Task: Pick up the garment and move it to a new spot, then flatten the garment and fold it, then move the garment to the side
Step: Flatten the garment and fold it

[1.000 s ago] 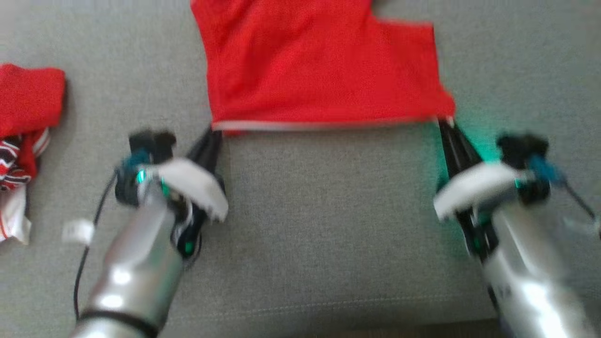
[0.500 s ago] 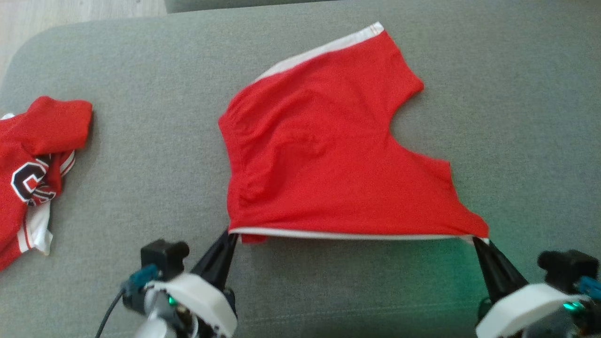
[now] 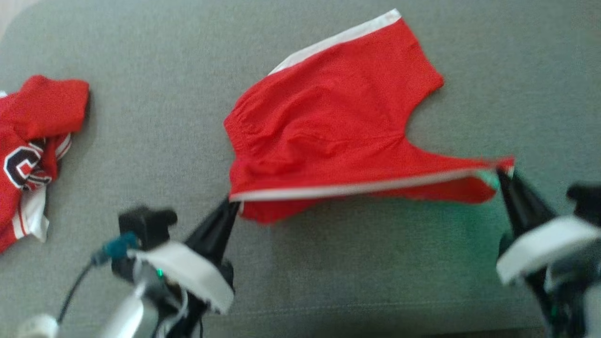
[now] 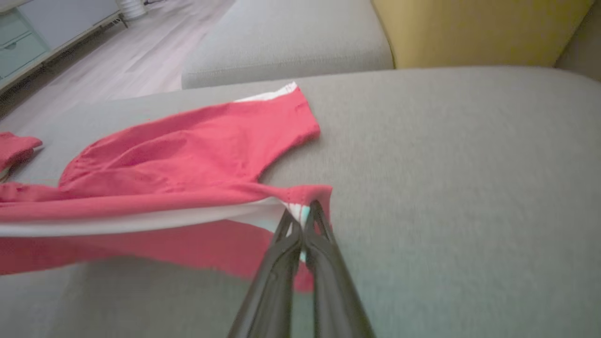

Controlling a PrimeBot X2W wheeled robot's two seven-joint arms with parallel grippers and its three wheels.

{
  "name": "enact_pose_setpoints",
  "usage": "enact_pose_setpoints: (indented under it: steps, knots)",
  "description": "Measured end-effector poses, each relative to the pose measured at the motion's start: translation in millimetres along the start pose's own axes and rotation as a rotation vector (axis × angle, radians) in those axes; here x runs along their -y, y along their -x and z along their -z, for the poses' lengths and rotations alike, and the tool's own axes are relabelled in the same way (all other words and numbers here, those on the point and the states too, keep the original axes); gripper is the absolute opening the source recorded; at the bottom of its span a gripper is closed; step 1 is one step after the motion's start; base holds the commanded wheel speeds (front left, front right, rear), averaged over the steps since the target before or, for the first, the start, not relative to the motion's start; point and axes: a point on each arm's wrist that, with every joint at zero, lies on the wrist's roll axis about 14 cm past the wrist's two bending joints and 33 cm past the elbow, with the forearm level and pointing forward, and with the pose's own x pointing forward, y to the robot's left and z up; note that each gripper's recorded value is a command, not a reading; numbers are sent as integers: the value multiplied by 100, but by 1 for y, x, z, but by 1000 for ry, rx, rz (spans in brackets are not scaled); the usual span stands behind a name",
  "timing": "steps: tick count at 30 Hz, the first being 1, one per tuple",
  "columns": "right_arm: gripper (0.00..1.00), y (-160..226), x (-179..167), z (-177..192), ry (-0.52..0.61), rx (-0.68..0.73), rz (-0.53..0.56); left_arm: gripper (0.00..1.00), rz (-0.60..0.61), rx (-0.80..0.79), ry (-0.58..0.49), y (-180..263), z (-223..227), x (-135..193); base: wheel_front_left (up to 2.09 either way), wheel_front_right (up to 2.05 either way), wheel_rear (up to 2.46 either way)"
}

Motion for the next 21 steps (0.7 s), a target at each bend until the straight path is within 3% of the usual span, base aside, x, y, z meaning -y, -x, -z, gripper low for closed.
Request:
enact_pose_setpoints:
  steps: [12,21]
  knots:
    - [0,-155,-14,-57,129,29,-130,0,11,1,-10,-85,-27,-47,0,0,0]
    - [0,-237,-41,-53,140,23,-197,0,-20,-42,-13,-123,-22,-78,0,0,0]
